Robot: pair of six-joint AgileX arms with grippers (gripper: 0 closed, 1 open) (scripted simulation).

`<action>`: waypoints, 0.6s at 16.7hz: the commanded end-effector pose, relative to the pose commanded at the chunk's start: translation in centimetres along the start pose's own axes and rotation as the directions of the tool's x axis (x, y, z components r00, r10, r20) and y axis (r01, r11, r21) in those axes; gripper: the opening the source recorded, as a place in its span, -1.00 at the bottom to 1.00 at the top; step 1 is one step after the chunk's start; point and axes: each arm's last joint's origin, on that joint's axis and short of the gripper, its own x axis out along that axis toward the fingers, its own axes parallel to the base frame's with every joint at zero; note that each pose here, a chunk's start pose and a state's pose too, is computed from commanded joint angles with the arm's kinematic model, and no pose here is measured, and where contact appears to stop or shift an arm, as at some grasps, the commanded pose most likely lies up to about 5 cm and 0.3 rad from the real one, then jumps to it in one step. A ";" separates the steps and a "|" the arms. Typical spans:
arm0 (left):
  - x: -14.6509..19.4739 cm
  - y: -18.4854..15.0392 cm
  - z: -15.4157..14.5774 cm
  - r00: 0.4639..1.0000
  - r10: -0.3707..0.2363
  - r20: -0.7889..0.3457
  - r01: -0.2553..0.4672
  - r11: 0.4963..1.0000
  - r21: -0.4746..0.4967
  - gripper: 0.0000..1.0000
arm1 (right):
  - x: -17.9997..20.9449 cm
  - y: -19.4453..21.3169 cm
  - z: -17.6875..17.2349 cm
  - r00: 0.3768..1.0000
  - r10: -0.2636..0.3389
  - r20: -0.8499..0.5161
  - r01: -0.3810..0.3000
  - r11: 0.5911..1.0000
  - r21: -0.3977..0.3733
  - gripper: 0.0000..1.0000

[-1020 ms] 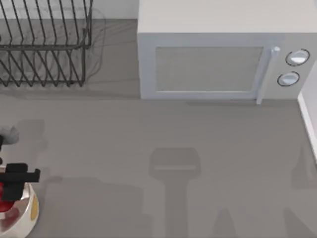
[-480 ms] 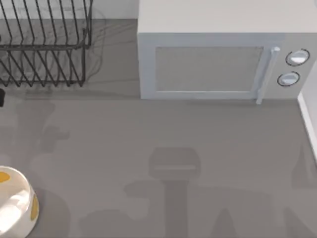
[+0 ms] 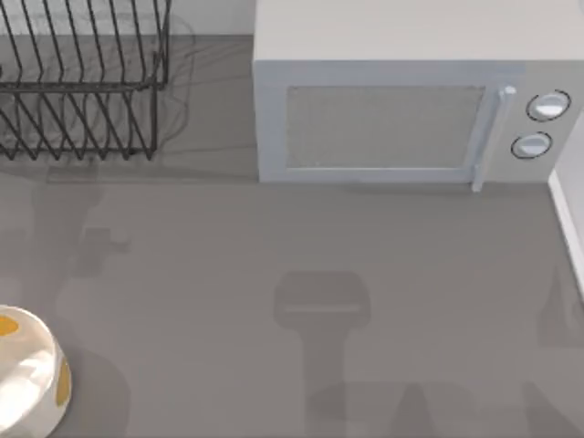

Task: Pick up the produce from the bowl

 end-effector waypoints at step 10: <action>4.1 -7.3 8.0 0.998 -0.008 -0.058 0.008 1.000 -0.001 -1.00 | 0.0 0.0 0.0 1.000 0.000 0.000 0.000 1.000 0.000 1.00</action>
